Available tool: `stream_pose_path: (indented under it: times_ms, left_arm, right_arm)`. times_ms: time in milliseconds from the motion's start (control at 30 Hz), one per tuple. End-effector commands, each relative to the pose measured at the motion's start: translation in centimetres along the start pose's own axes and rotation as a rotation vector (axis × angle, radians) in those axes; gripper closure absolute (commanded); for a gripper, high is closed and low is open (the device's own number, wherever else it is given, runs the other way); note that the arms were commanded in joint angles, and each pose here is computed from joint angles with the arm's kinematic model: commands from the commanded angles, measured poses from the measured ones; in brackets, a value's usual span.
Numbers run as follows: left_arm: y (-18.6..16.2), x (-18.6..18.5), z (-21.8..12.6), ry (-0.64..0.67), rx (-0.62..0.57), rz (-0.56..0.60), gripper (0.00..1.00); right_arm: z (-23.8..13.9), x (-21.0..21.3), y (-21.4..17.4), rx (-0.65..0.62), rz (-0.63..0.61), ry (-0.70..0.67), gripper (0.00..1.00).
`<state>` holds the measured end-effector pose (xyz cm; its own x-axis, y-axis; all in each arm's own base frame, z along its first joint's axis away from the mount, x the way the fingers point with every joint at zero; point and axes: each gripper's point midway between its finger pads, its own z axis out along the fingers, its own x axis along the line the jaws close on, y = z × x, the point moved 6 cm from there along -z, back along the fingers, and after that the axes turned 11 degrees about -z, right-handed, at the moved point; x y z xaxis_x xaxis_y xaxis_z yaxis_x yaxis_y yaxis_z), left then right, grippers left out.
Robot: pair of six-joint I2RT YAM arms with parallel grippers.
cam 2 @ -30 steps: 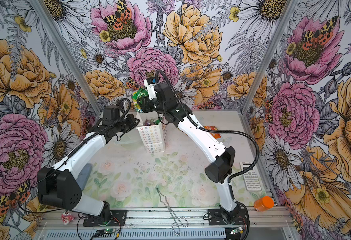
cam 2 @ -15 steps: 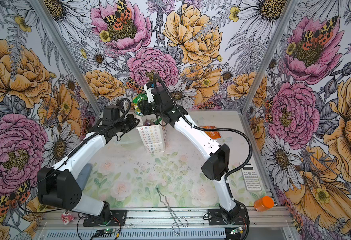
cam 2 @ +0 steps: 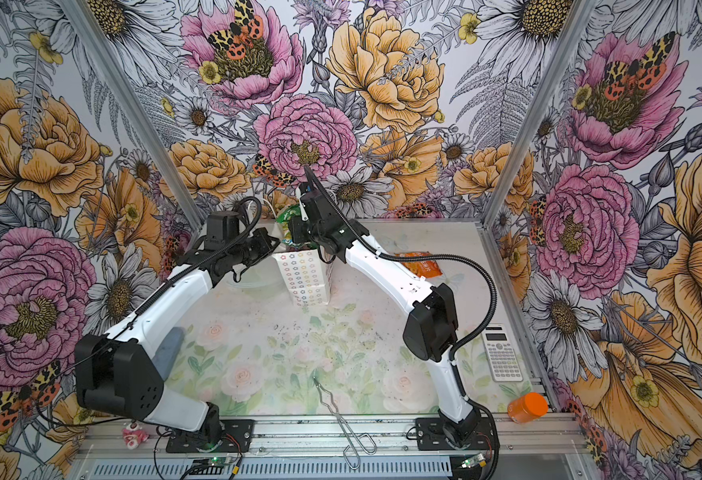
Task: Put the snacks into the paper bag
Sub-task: 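Lower the green packet into the paper bag mouth with the right gripper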
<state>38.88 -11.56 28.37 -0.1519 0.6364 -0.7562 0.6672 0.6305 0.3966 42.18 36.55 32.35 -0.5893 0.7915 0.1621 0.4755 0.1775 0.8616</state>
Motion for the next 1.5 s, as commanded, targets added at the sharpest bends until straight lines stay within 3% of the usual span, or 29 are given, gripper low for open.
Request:
stream_pose_path:
  times_ms: [0,833,1167,1467]
  left_arm:
    - [0.4,-0.6,-0.7,-0.028,-0.027,0.006,1.00]
    - [0.4,-0.8,-0.6,-0.031,-0.027,0.003,1.00]
    - [0.3,-0.9,-0.5,-0.033,-0.024,0.006,1.00]
    - [0.4,-0.9,-0.5,-0.032,-0.026,0.005,1.00]
  right_arm:
    - [-3.1,0.1,2.7,-0.090,-0.019,-0.029,0.59]
    - [-4.5,-0.5,1.1,0.016,-0.021,-0.081,0.58]
    - [-4.7,-0.3,1.4,0.013,-0.035,-0.074,0.44]
    - [-6.1,0.3,2.6,-0.020,-0.085,-0.041,0.40]
